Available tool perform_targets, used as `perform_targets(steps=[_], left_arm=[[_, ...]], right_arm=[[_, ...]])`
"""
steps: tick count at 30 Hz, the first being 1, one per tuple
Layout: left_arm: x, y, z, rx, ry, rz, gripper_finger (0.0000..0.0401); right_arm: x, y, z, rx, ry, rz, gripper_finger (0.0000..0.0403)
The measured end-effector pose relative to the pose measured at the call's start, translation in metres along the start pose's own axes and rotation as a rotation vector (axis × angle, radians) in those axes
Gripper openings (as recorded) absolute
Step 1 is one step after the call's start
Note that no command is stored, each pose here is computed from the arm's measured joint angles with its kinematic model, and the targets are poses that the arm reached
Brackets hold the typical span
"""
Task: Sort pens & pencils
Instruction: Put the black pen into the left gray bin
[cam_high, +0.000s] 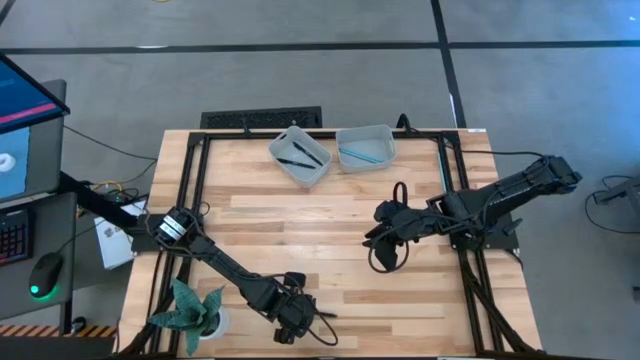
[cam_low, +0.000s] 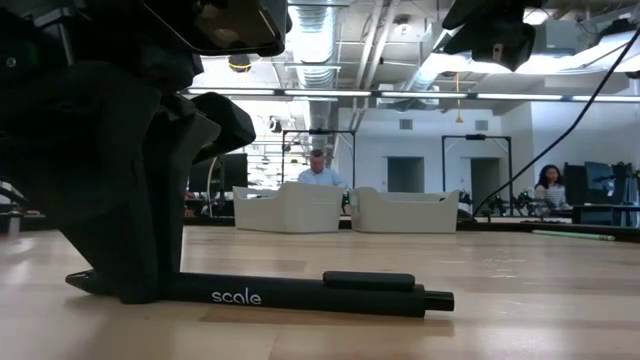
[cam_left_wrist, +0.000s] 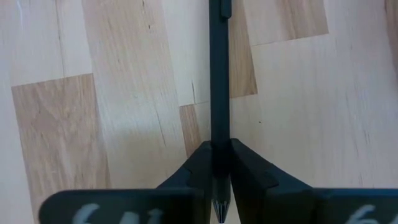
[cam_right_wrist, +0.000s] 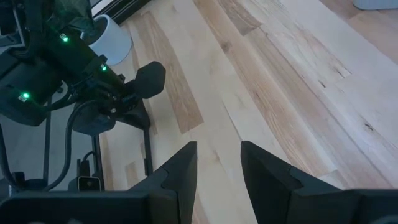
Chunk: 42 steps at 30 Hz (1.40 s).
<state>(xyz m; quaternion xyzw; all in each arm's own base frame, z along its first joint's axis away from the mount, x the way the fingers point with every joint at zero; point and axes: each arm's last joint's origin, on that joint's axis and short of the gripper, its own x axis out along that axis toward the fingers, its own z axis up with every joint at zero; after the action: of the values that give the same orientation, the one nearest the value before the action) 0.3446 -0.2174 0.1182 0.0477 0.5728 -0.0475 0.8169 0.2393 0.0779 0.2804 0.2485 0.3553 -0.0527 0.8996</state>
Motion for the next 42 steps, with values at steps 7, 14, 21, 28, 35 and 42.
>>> perform_targets(steps=[7,14,21,28,35,42], left_arm=[[0.000,0.001,0.000,0.010,0.000,0.009,0.0030],[-0.007,0.007,0.003,0.056,-0.007,0.015,0.0031],[-0.017,0.021,0.005,0.084,-0.037,0.161,0.0031],[-0.038,0.049,0.007,0.037,-0.005,0.296,0.0031],[-0.086,0.083,0.021,-0.060,-0.141,0.394,0.0032],[-0.150,0.138,0.030,-0.248,-0.329,0.477,0.0032]], right_arm=[[0.000,0.000,0.000,-0.001,0.000,0.000,0.0146],[0.000,0.000,0.000,-0.001,0.000,0.000,0.0146],[0.000,0.000,0.000,0.001,0.001,-0.001,0.0146],[0.000,-0.001,-0.001,-0.001,0.009,-0.007,0.0146],[0.000,-0.001,-0.002,-0.002,0.021,-0.012,0.0146],[0.000,-0.005,-0.005,-0.010,0.059,-0.043,0.0146]])
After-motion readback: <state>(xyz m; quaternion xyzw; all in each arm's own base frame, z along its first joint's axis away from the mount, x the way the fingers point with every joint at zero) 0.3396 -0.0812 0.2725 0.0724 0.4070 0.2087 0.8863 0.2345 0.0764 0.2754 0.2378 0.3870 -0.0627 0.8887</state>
